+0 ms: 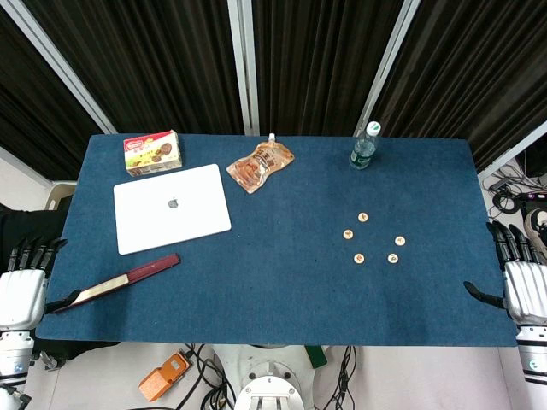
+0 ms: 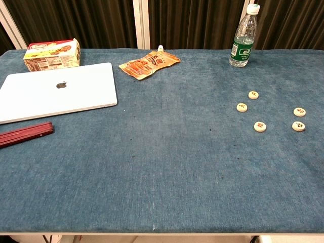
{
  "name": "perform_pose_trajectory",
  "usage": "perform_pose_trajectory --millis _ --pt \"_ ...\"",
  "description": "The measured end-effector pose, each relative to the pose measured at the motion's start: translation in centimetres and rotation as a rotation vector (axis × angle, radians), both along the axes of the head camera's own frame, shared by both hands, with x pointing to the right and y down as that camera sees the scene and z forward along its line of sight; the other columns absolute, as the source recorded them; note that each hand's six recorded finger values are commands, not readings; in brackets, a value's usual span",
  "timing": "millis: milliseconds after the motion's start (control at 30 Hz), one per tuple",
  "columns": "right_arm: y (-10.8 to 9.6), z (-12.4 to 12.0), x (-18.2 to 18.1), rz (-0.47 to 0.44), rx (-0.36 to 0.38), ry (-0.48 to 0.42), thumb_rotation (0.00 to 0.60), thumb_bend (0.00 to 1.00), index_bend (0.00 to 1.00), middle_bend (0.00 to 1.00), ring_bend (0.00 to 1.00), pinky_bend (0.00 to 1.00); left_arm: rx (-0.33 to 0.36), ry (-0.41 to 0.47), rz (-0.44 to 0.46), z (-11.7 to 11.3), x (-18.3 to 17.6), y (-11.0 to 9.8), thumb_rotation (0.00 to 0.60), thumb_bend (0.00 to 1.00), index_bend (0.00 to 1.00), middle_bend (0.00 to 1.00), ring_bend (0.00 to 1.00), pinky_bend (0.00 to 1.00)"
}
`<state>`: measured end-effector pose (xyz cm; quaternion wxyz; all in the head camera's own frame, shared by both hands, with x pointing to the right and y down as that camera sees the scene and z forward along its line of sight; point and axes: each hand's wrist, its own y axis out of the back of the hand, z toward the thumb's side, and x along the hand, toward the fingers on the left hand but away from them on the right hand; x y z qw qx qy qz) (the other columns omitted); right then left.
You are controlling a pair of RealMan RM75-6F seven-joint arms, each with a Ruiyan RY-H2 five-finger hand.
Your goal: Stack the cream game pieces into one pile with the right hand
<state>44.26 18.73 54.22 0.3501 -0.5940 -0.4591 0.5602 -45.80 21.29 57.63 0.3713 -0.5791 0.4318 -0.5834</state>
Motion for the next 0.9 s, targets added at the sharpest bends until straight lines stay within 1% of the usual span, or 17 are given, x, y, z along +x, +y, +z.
perform_pose_trajectory --millis 67,200,267,367,467,600,633,700,800,900 --pt "0.1 0.3 -0.2 -0.004 -0.011 -0.004 0.6 0.24 0.12 0.11 0.03 0.15 -0.002 0.001 0.005 0.1 0.0 -0.1 0.6 0.0 0.17 0.16 0.09 0.03" --pt "-0.2 1.7 -1.3 -0.036 -0.059 -0.012 0.6 0.24 0.15 0.11 0.03 0.15 0.002 0.003 0.012 0.1 0.1 -0.2 0.6 0.0 0.17 0.16 0.09 0.03" --pt "-0.5 2.7 -2.1 -0.062 -0.089 -0.012 0.6 0.24 0.18 0.11 0.03 0.15 0.004 0.004 0.015 0.1 0.0 -0.3 0.6 0.0 0.17 0.16 0.09 0.03" --pt "-1.2 4.8 -3.9 -0.118 -0.148 -0.011 0.6 0.25 0.21 0.11 0.03 0.15 0.006 0.008 0.017 0.2 0.0 -0.3 0.6 0.0 0.17 0.16 0.09 0.03" --pt "-1.9 7.5 -6.4 -0.188 -0.216 -0.009 0.6 0.27 0.22 0.11 0.03 0.15 0.008 0.01 0.016 0.2 0.0 -0.2 0.6 0.0 0.17 0.16 0.09 0.03" --pt "-2.8 12.1 -10.3 -0.294 -0.312 0.019 0.6 0.28 0.27 0.11 0.03 0.15 0.003 0.006 0.009 0.3 -0.3 0.0 0.6 0.0 0.17 0.16 0.09 0.03" --pt "-3.0 13.0 -11.1 -0.311 -0.326 0.028 0.6 0.29 0.28 0.11 0.03 0.15 0.002 0.005 0.006 0.3 -0.3 0.1 0.6 0.0 0.17 0.16 0.09 0.03" --pt "-3.5 15.0 -12.8 -0.338 -0.345 0.042 0.6 0.31 0.34 0.11 0.03 0.15 0.001 0.006 0.001 0.4 -0.4 0.2 0.6 0.0 0.17 0.16 0.09 0.03" --pt "-4.2 17.3 -14.5 -0.365 -0.367 0.062 0.6 0.33 0.4 0.11 0.03 0.15 0.0 0.003 -0.005 0.4 -0.6 0.4 0.6 0.0 0.17 0.16 0.09 0.03" --pt "-4.7 18.9 -16.0 -0.386 -0.384 0.07 0.6 0.36 0.46 0.11 0.03 0.15 -0.002 0.0 -0.011 0.4 -0.8 0.5 0.6 0.0 0.17 0.16 0.09 0.03"
